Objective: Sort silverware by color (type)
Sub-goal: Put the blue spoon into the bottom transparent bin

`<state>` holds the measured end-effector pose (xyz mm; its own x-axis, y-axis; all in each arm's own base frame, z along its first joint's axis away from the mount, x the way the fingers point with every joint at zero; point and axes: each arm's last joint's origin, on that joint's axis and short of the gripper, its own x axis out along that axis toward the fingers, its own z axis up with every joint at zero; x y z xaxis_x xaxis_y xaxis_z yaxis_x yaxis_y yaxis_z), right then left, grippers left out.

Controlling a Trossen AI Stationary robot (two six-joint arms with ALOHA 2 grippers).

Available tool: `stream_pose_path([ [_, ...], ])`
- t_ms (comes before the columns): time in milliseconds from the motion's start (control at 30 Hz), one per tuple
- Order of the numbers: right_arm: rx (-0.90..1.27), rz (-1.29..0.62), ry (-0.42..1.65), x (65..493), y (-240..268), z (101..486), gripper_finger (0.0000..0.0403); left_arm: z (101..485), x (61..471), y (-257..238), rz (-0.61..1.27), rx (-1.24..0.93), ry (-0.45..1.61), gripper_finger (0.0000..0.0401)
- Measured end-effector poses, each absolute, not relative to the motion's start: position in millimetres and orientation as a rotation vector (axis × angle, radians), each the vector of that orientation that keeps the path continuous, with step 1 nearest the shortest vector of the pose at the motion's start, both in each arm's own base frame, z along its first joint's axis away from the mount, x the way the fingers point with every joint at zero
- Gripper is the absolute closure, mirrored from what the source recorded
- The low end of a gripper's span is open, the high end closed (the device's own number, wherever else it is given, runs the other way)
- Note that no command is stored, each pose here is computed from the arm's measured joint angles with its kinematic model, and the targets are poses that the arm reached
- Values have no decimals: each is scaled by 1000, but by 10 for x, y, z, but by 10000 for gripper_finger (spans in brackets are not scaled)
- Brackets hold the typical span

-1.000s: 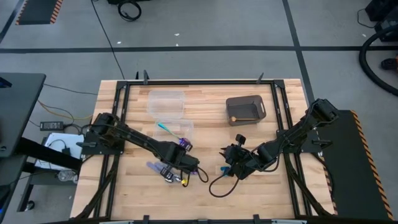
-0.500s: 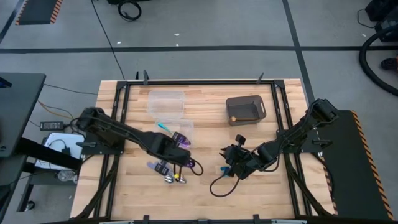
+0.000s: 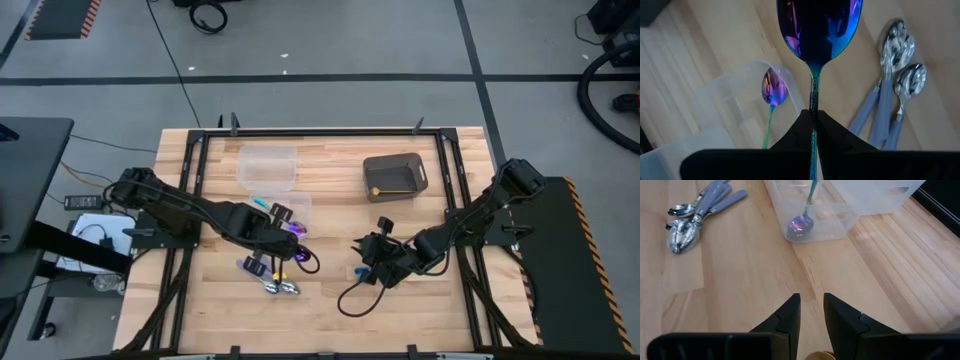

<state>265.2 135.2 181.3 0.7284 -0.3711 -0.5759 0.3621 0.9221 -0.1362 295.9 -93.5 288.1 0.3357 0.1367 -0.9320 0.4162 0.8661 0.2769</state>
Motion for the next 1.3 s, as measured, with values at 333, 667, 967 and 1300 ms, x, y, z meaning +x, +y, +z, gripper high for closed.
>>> stream_pose_path([
  [333, -20, -398, 630, 2665, 1350, 1821, 308, 2883, 2956, -931, -186, 534, 1232, 387],
  [667, -19, -397, 626, 2669, 1350, 1824, 308, 2880, 2951, -929, -185, 534, 1238, 387],
  [967, -17, -397, 626, 2669, 1350, 1824, 308, 2879, 2947, -921, -178, 539, 1244, 387],
  [1300, -14, -395, 623, 2670, 1355, 1826, 308, 2781, 2910, -627, -67, 591, 1377, 387],
])
